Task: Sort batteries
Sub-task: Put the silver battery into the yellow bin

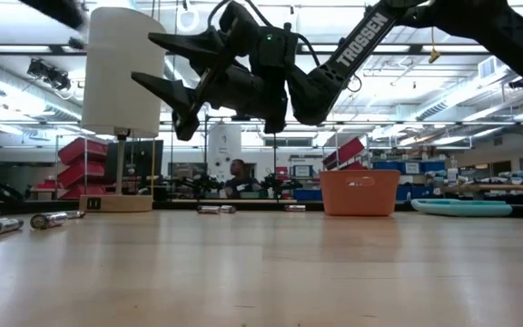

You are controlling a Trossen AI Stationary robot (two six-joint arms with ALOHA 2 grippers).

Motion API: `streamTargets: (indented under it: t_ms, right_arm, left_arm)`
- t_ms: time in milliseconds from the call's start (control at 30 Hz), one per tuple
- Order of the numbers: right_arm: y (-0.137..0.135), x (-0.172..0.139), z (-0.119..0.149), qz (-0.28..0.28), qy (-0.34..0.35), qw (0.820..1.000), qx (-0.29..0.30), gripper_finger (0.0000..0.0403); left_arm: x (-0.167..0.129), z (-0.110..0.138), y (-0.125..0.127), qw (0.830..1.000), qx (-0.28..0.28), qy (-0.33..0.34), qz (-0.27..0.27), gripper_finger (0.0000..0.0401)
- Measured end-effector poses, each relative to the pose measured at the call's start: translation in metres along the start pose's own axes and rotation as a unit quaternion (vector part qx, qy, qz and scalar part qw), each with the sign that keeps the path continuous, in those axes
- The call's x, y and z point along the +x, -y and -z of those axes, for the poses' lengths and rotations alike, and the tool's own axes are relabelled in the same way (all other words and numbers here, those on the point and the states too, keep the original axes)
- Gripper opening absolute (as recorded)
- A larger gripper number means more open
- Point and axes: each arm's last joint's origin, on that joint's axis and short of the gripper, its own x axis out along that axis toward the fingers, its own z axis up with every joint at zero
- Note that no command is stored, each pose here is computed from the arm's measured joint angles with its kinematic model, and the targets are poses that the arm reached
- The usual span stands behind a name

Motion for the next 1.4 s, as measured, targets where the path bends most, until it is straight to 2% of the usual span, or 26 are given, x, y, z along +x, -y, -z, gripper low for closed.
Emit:
streamTargets:
  t_ms: [67, 167, 267, 367, 533, 700, 767, 833, 967, 1067, 1200, 1300, 1400]
  right_arm:
    - [0.0, 0.0, 0.0, 0.0, -0.001, 1.0, 0.0, 0.0225]
    - [-0.001, 0.001, 0.001, -0.004, -0.004, 1.0, 0.0, 0.0224]
    - [-0.001, 0.001, 0.001, -0.005, -0.005, 1.0, -0.004, 0.0224]
    - [-0.001, 0.0, 0.001, -0.005, -0.005, 1.0, -0.005, 0.0223]
    - [-0.001, 0.001, 0.001, -0.013, -0.011, 1.0, -0.014, 0.0218]
    - [-0.004, 0.01, 0.013, -0.028, -0.053, 0.994, -0.092, 0.0208]
    - [-0.004, 0.017, 0.024, -0.003, -0.069, 0.99, -0.122, 0.0202]
    - [-0.001, 0.023, 0.036, 0.048, -0.09, 0.983, -0.152, 0.0195]
    - [0.005, 0.028, 0.056, 0.184, -0.143, 0.947, -0.222, 0.0187]
    - [0.003, 0.033, 0.064, 0.248, -0.165, 0.918, -0.261, 0.0186]
    - [-0.001, 0.044, 0.055, 0.284, -0.205, 0.898, -0.267, 0.0186]
    - [-0.009, 0.054, 0.037, 0.315, -0.245, 0.874, -0.278, 0.0185]
    - [-0.02, 0.064, 0.027, 0.309, -0.273, 0.864, -0.29, 0.0186]
  left_arm:
    - [-0.015, -0.006, -0.005, 0.994, 0.01, -0.054, 0.089, 0.002]
    - [-0.035, -0.014, -0.011, 0.959, -0.03, -0.149, 0.237, 0.002]
    - [-0.049, -0.022, -0.016, 0.936, -0.114, -0.173, 0.286, 0.0013]
    - [-0.058, -0.029, -0.014, 0.923, -0.151, -0.155, 0.317, 0.0003]
    - [-0.059, -0.028, -0.014, 0.931, -0.15, -0.135, 0.304, 0.0004]
    - [-0.057, -0.024, -0.018, 0.943, -0.126, -0.14, 0.273, 0.0004]
    - [-0.057, -0.022, -0.019, 0.949, -0.121, -0.138, 0.258, 0.0005]
    - [-0.056, -0.021, -0.021, 0.955, -0.117, -0.13, 0.239, 0.0005]
    - [-0.055, -0.022, -0.023, 0.963, -0.118, -0.111, 0.217, 0.0005]
    - [-0.055, -0.022, -0.023, 0.964, -0.116, -0.108, 0.214, 0.0005]
    - [-0.054, -0.022, -0.023, 0.967, -0.105, -0.102, 0.207, 0.0005]
    - [-0.053, -0.021, -0.025, 0.974, -0.096, -0.09, 0.186, 0.0005]
    - [-0.052, -0.02, -0.025, 0.978, -0.094, -0.078, 0.17, 0.0005]
